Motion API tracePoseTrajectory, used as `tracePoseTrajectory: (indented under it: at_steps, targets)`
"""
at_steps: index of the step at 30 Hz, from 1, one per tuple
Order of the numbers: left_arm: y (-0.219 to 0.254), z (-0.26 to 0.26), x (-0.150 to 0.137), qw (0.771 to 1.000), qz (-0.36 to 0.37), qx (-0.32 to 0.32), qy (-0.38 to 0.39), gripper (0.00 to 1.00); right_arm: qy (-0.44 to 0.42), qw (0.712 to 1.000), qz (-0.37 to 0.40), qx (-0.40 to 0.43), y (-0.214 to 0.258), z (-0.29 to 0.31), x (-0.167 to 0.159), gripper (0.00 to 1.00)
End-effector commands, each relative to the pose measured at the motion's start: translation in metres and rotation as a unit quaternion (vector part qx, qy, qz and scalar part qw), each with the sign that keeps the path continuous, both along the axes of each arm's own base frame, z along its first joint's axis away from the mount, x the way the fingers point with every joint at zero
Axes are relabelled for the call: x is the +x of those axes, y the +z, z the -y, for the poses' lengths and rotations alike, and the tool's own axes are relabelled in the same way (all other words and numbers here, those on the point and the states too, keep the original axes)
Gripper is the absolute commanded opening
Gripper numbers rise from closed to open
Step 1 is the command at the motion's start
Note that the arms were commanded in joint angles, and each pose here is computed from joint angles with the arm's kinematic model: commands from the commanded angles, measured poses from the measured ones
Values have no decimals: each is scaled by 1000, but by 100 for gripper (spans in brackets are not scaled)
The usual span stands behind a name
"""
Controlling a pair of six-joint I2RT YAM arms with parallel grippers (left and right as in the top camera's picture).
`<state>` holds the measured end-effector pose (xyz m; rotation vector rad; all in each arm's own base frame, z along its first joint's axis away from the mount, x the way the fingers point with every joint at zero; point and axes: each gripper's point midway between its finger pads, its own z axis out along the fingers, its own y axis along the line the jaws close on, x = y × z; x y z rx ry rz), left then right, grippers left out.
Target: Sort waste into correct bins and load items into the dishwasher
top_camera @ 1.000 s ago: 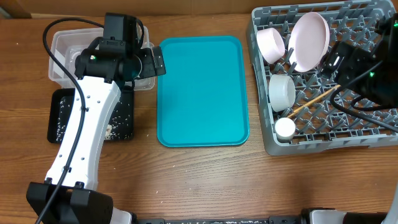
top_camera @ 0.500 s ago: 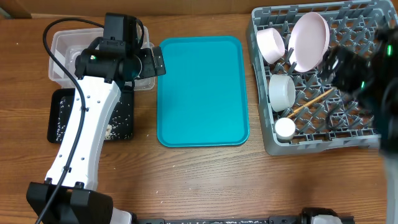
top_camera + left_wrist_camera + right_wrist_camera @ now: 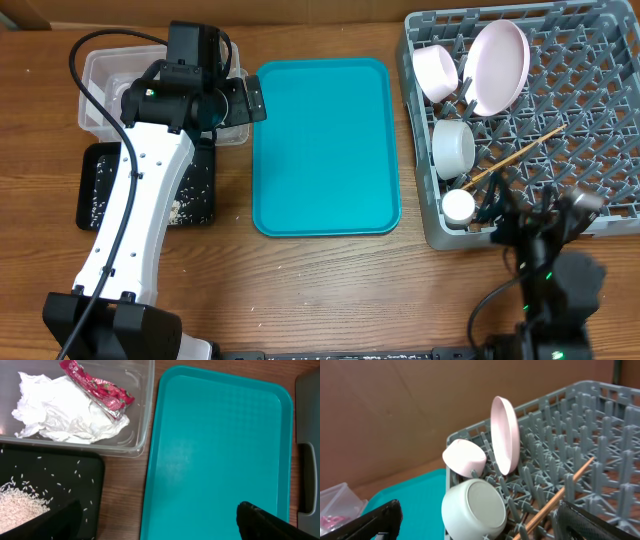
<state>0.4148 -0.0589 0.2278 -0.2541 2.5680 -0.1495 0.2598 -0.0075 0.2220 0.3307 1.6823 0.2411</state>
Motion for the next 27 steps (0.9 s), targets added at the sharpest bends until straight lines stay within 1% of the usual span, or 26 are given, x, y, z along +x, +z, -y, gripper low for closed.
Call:
tracePoseTrajectory:
  at_steps: [1,8,13,27]
  targets:
    - [0,-1,2,1000,1,2,3,100,2,999,37,1,-14,-3,-7,100]
    - [0,-1,2,1000,1,2,3,100,-1,998,70,0,-35,-4,-11,100]
    - [0,-1,2,1000,1,2,3,100,-1,998,64,1,-49,-4,-13,100]
    - [0,-1,2,1000,1,2,3,100,-2,998,63,0,-50,-4,-13,100]
